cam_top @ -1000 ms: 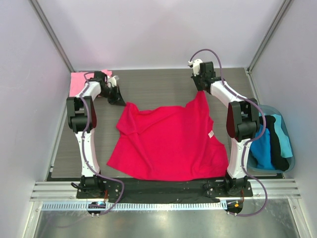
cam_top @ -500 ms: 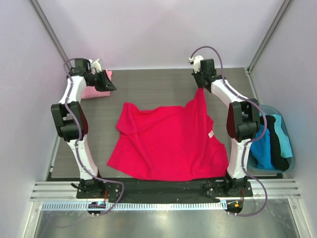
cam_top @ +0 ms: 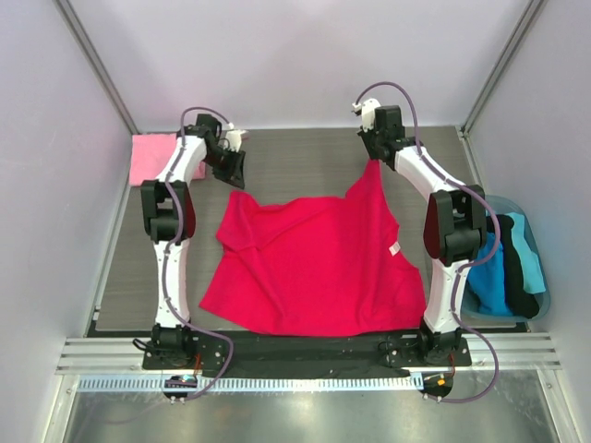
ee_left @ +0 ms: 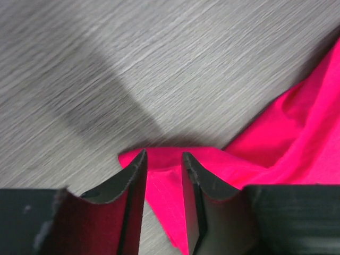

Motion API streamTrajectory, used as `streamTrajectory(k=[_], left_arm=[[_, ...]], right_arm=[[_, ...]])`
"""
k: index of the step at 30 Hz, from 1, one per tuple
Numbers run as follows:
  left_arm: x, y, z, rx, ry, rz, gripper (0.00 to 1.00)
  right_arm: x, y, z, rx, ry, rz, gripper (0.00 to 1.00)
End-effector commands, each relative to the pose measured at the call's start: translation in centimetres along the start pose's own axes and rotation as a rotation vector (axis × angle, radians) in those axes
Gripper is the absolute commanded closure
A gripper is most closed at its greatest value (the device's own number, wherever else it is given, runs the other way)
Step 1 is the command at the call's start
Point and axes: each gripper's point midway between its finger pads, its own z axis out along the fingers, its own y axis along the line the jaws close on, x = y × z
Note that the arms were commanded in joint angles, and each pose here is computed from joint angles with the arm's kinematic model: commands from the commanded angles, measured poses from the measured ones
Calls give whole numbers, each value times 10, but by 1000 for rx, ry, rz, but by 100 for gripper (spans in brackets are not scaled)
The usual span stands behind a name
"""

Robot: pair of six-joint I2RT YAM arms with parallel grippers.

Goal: Fold and stack the t-shirts
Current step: Flatten the tshirt out

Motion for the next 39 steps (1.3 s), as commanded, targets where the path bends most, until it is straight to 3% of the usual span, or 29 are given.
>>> streamTrajectory(k=[1,9,21,39], left_arm=[[9,9,-17,-39,69,34,66],[17,4,-25,-59,76,49,58],[19,8,-13,-52,84,20,55],[19,13,0,-38,94,-13,61]], right_arm=[[-41,-23,-28,56,-120,6,99],[-33,-22,-22,50,-103,17,99],[-33,-17,-15,33,-101,26,99],[-25,-14,-14,30,-82,16,99]])
